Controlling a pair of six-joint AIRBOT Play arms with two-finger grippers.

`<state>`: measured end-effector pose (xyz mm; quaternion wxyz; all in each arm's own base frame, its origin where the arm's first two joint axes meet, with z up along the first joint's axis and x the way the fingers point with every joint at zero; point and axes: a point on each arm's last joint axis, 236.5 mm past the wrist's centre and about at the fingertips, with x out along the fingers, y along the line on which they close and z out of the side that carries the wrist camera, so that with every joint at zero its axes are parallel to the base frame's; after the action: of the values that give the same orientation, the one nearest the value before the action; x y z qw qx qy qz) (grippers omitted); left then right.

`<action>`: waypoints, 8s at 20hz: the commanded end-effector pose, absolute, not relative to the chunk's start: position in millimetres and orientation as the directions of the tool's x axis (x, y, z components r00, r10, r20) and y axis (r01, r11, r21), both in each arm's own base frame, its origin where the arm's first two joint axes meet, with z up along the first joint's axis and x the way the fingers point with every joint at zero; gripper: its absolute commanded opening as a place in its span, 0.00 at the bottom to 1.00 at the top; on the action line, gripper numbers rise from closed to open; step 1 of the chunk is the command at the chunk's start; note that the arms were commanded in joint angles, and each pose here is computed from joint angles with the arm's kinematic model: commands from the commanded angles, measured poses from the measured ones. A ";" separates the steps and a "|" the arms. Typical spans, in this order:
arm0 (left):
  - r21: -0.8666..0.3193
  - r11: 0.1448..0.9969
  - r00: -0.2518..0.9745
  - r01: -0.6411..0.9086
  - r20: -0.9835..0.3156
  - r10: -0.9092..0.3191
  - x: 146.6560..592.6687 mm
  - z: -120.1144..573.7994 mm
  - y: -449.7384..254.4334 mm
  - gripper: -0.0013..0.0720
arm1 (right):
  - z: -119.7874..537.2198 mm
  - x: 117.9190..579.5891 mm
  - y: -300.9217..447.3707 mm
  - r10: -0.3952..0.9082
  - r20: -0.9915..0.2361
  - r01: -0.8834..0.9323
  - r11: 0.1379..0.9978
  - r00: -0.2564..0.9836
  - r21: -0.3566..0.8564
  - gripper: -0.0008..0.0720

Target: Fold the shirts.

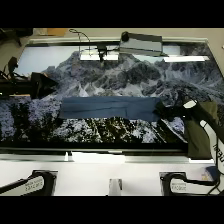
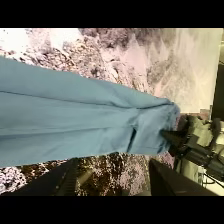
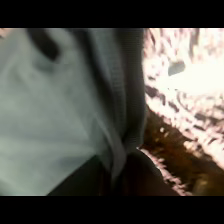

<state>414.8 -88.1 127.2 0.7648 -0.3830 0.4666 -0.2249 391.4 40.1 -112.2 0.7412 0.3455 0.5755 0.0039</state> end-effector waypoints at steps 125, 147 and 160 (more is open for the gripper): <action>-0.435 0.886 0.802 0.160 -0.466 -0.374 344.7 238.2 -63.1 0.07 | 36.1 153.7 -209.4 0.061 -0.997 0.859 0.511 -0.054 -0.015 0.05; 0.053 0.951 0.235 0.305 -0.972 -0.021 395.2 68.2 -120.8 1.00 | 86.4 396.7 0.0 0.099 -0.960 0.202 0.967 0.261 0.154 0.92; 0.017 0.983 0.321 0.181 -0.946 -0.042 411.4 68.1 -113.5 1.00 | 69.4 401.6 33.1 0.243 -0.948 0.196 0.939 0.207 0.284 0.92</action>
<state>410.4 -114.5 69.1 0.8101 0.0601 0.5787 -0.0722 401.9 30.4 69.6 0.7588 0.1725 0.6279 0.0127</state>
